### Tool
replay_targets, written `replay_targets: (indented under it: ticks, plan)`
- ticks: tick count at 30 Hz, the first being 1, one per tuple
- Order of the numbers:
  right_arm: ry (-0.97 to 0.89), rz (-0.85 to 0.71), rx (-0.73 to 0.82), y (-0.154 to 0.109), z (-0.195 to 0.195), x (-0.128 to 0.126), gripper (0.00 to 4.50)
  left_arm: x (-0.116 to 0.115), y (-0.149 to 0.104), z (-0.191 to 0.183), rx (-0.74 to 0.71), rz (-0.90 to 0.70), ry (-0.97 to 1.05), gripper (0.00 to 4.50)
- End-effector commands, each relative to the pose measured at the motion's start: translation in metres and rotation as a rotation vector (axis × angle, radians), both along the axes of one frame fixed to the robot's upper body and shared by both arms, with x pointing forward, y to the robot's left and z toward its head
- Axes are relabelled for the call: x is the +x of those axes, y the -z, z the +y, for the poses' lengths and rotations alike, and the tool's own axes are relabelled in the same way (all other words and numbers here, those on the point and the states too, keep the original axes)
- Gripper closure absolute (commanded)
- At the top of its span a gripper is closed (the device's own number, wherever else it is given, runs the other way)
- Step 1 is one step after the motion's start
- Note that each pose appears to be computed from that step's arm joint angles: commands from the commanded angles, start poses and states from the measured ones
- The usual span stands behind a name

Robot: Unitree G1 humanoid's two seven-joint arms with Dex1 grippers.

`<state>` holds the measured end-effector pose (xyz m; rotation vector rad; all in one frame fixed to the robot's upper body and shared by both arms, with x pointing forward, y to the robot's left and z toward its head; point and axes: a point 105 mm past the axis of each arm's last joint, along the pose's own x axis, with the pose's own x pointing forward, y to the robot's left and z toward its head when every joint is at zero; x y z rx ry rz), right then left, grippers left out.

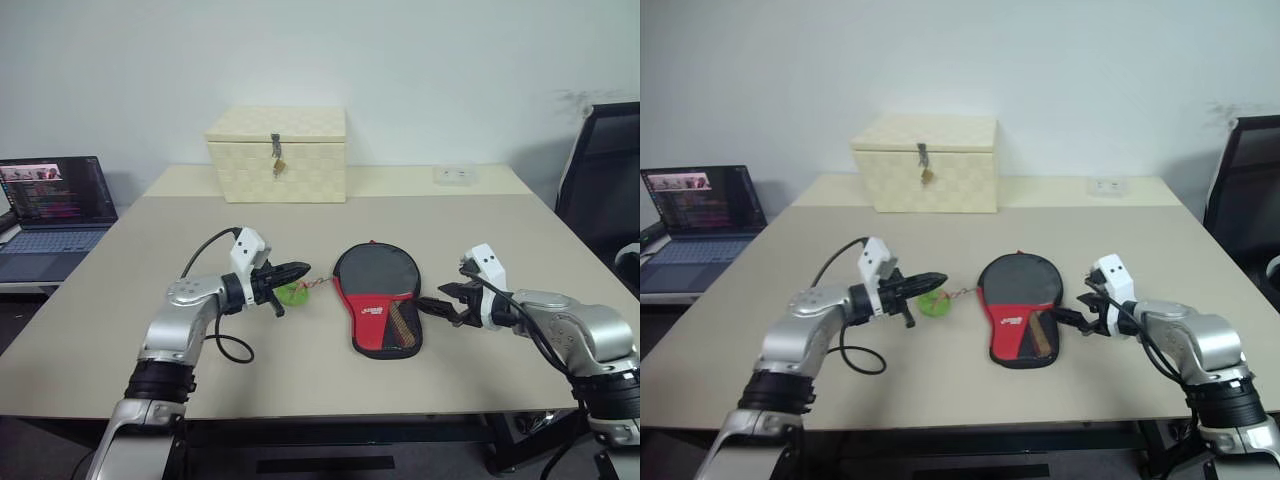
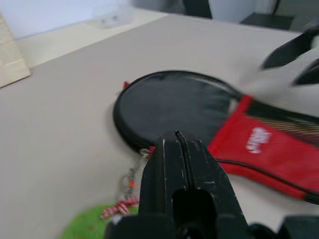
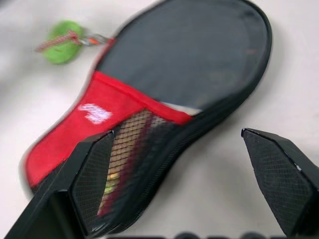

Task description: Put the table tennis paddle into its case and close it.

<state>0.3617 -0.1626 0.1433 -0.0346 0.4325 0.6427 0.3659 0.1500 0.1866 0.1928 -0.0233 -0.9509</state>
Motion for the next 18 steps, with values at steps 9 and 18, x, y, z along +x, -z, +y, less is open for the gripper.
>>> replay_targets:
  ticks: [9, 18]
  plan:
    - [0.029, 0.003, -0.034, 0.019, 0.014, 0.03, 0.0, -0.015, -0.027, 0.004, 0.002, -0.06, 0.01, 4.49]
    - [-0.073, 0.096, -0.051, 0.037, 0.032, 0.022, 0.0, -0.015, -0.03, 0.005, 0.001, -0.073, 0.005, 4.49]
